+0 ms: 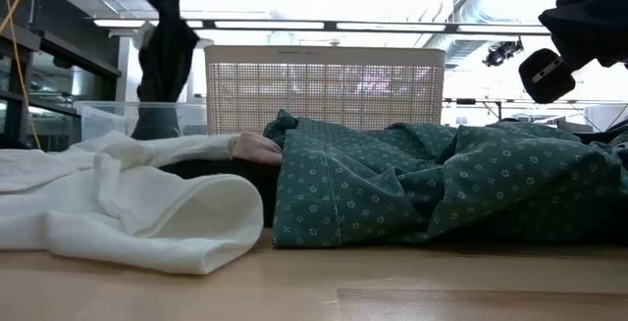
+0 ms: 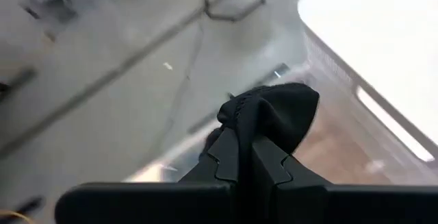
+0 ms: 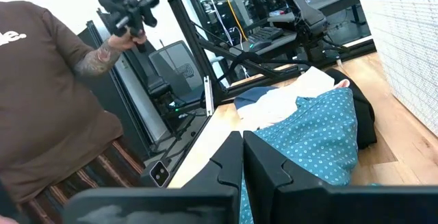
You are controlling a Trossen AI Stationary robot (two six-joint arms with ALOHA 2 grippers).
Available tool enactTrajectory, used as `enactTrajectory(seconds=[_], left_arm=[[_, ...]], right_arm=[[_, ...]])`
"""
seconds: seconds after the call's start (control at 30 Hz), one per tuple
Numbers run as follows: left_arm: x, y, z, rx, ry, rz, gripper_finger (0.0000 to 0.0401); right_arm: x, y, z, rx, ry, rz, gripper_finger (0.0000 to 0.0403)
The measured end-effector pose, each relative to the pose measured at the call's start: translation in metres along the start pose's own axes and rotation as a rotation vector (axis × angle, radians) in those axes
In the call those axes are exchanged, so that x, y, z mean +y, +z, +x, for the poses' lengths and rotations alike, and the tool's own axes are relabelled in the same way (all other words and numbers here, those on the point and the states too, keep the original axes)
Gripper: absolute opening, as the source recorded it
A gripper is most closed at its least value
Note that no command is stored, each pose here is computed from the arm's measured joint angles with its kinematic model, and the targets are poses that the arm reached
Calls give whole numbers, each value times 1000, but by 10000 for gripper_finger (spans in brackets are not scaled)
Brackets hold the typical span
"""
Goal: Pick & Place Cloths
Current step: Put the top left black boxers into the left transparent bin
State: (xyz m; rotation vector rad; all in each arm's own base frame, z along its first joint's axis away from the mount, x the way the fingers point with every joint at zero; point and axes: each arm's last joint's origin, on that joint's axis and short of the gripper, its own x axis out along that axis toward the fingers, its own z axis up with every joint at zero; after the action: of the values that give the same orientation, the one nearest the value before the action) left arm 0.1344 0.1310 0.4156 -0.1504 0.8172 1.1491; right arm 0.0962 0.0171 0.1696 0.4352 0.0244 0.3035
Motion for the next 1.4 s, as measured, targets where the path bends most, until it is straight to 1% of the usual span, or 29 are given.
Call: enactTrajectory(seconds=[0.2, 0.37, 0.6, 0.8, 1.13, 1.4], left_arm=[[4, -16, 34, 120, -109, -74, 2], [11, -28, 62, 210, -107, -119, 2], [11, -33, 94, 290, -206, -168, 2], [5, -33, 113, 341, -236, -159, 6], [-4, -35, 142, 428, -254, -85, 8], [-7, -36, 148, 453, -279, -57, 9]], right_arm=[[0, 0, 0, 0, 0, 0, 4], [0, 0, 0, 0, 0, 0, 4], [0, 0, 0, 0, 0, 0, 4], [0, 0, 0, 0, 0, 0, 4], [0, 0, 0, 0, 0, 0, 4], [0, 0, 0, 0, 0, 0, 4]])
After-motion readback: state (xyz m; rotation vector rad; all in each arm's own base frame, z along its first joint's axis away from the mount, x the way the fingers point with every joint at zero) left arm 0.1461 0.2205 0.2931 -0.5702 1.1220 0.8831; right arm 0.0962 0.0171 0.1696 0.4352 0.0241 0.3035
